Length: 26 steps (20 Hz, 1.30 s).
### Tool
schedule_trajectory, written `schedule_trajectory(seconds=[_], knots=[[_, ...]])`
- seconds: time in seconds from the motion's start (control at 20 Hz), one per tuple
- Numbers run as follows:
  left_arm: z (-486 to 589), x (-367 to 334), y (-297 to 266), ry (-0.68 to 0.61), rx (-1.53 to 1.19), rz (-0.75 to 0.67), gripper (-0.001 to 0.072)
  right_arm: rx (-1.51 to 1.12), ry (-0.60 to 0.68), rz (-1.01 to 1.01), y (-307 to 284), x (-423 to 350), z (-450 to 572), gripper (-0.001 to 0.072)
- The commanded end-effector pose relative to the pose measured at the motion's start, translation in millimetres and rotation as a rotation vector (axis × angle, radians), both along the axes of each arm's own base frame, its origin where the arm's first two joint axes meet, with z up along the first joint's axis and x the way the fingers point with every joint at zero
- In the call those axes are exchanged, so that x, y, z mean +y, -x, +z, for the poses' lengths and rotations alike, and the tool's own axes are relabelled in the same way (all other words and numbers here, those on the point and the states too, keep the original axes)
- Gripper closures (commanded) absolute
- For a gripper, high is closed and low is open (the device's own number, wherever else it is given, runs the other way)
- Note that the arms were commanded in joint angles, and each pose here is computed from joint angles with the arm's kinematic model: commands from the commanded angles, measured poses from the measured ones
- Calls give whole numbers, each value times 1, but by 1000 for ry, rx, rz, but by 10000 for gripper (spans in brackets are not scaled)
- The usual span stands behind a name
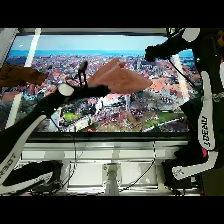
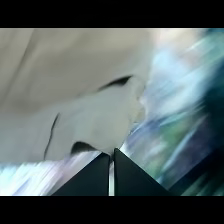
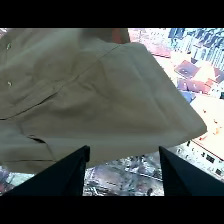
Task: Fold the clothes and pants, and hang the long-sleeved shirts on hangers.
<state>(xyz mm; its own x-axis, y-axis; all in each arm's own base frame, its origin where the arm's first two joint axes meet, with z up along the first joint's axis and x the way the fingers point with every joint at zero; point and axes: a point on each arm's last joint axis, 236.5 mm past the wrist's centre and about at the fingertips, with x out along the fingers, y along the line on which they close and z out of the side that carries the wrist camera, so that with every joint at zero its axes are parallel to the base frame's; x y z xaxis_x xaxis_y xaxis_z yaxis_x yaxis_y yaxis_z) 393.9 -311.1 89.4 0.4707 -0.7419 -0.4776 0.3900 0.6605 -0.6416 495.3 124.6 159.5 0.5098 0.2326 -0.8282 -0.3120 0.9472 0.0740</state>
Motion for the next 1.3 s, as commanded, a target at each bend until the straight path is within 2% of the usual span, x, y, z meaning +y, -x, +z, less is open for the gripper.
schedule_trajectory(seconds=[0.0, 0.2, 0.3, 0.4, 0.55, 0.75, 1.0, 1.25], knots=[[146, -1, -5, 155, -263, 17, 695, -23, 10, -10, 3, -6, 11, 222], [271, 18, 31, 270, -499, 22, 695, -56, 14, -12, 13, -10, 32, 223], [295, 41, 44, 230, -599, 52, 696, -64, 31, -12, 22, -15, 41, 223], [291, 75, 30, 156, -601, 146, 696, -78, 58, 1, 30, -20, 50, 223], [216, 135, -22, 49, -393, 356, 695, -81, 84, 18, 38, -25, 56, 223], [53, 217, -64, -95, -55, 540, 695, -80, 97, 28, 38, -26, 55, 223], [-36, 330, -63, -239, 118, 662, 695, -95, 116, 29, 31, -29, 53, 223], [-55, 418, -30, -263, 234, 780, 695, -30, 124, 32, 30, -28, 22, 223]])
